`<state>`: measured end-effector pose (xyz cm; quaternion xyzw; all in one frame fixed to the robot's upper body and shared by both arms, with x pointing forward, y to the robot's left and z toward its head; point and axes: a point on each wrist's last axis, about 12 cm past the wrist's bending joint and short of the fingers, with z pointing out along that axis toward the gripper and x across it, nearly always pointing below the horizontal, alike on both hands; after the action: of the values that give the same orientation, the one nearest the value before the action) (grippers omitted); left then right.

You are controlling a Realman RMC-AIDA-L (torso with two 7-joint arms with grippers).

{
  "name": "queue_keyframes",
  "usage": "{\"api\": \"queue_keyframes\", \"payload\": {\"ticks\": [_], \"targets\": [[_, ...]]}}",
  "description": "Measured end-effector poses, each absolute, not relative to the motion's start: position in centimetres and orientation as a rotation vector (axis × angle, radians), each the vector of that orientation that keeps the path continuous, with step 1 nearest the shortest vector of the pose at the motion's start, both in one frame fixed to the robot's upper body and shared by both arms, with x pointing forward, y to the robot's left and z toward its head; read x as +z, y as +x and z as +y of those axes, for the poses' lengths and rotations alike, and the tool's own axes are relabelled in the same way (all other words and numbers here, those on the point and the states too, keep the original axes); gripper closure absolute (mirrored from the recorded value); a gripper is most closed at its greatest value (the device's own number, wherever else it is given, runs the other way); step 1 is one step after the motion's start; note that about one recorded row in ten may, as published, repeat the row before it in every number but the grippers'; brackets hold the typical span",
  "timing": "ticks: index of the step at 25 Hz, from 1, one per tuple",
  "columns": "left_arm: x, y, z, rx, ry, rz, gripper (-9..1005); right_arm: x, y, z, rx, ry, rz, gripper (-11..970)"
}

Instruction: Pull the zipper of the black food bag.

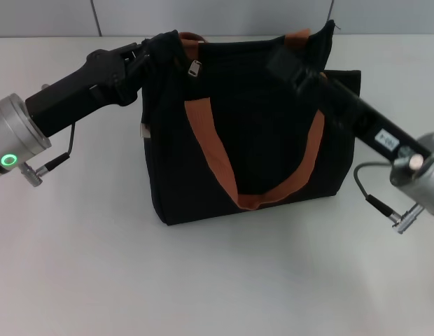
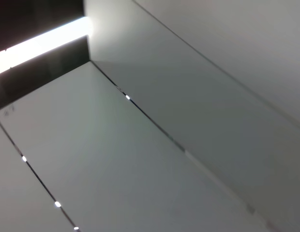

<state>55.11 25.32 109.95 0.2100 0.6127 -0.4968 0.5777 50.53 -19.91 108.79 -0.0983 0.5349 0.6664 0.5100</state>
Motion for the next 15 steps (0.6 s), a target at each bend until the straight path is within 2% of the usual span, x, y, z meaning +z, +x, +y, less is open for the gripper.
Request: {"api": "queue_keyframes", "payload": {"ticks": [5,15], "targets": [[110.1,55.3,25.1,-1.158,0.502,1.428,958,109.2,52.6,-19.2,1.86,-0.099,1.463,202],[110.5,55.8,24.5,-1.161,0.527,1.417,954,109.5,54.9,-18.1,1.973,0.044,1.627,202]]}}
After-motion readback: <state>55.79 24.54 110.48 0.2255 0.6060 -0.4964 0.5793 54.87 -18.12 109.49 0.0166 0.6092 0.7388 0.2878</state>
